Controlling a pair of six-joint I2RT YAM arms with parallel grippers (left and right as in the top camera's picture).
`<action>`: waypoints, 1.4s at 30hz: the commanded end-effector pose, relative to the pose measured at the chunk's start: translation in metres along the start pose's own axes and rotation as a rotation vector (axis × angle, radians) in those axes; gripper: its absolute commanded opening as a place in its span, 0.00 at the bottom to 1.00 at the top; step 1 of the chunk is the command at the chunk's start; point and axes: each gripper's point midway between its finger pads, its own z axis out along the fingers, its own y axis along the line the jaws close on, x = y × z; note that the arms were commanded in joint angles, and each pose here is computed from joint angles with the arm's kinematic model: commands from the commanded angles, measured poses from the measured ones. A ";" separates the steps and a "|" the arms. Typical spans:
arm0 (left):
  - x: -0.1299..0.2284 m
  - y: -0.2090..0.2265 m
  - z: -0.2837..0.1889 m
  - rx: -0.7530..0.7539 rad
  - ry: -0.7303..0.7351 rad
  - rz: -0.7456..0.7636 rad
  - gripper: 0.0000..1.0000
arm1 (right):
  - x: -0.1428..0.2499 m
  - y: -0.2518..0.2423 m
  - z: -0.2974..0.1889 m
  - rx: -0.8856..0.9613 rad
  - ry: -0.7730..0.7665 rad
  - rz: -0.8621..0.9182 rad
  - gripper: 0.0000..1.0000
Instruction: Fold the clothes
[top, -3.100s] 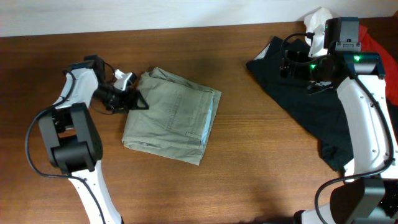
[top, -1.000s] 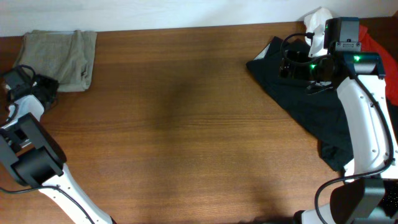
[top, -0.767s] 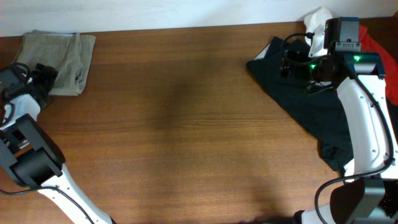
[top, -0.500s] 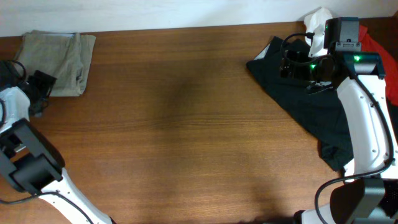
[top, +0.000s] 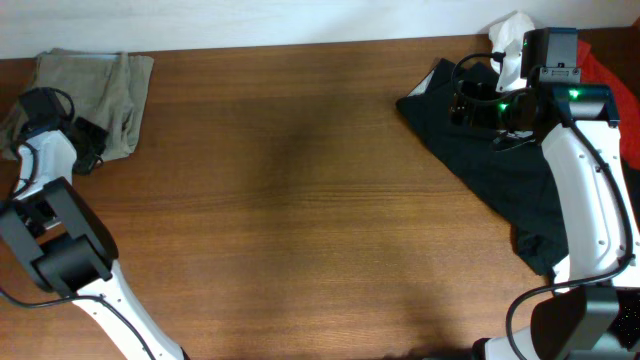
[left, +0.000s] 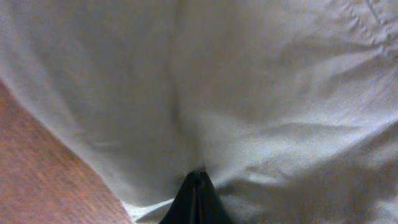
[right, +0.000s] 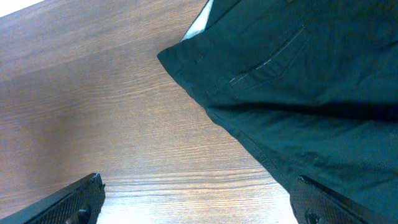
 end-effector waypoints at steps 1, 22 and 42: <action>0.015 -0.010 0.007 0.021 0.039 0.042 0.01 | -0.002 0.002 -0.004 0.000 -0.011 -0.006 0.99; 0.048 -0.106 -0.320 0.606 0.018 0.375 0.99 | 0.018 0.059 -0.110 -0.262 -0.093 -0.032 0.99; 0.048 -0.105 -0.320 0.605 0.018 0.375 0.99 | 0.124 0.036 -0.191 -0.244 -0.539 -0.132 0.99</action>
